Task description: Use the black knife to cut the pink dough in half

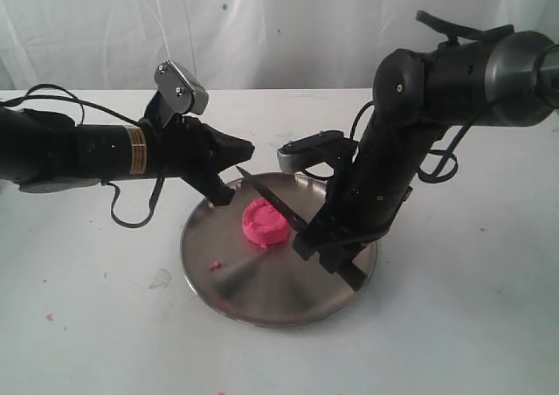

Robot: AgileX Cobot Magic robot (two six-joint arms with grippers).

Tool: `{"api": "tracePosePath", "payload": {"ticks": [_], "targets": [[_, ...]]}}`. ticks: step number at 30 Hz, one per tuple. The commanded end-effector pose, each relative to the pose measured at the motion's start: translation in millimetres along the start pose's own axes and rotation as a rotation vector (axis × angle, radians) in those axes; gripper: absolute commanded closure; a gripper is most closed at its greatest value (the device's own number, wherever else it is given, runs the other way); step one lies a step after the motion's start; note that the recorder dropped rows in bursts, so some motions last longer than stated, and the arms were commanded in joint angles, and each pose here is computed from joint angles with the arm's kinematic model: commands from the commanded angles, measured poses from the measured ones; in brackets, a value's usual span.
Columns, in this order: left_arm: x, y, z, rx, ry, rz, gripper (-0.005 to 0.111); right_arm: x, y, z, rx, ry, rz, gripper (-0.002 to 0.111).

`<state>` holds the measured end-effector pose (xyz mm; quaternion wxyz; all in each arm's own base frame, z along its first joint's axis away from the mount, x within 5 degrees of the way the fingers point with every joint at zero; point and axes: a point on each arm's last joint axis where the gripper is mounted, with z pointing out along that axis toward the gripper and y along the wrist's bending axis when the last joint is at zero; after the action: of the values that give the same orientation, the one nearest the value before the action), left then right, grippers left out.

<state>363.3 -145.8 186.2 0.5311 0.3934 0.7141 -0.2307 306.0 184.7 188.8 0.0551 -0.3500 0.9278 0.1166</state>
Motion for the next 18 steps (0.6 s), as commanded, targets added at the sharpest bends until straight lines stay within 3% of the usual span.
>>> {"api": "tracePosePath", "payload": {"ticks": [1, 4, 13, 18], "targets": [[16.6, -1.6, 11.6, 0.046, -0.012, -0.011, 0.107, -5.6, -1.4, -1.4, 0.008, -0.016, -0.002, 0.108], [47.8, -2.0, 24.2, 0.057, 0.058, -0.061, 0.107, -6.8, -1.4, -2.4, 0.009, -0.021, -0.005, 0.108], [41.8, -3.3, 24.8, 0.074, -0.020, -0.096, 0.107, -7.9, -1.8, -2.5, 0.014, -0.033, -0.005, 0.108], [49.8, 1.1, 24.9, 0.022, 0.065, -0.078, 0.107, -7.5, -1.6, -2.4, 0.011, -0.029, -0.008, 0.108]]}}
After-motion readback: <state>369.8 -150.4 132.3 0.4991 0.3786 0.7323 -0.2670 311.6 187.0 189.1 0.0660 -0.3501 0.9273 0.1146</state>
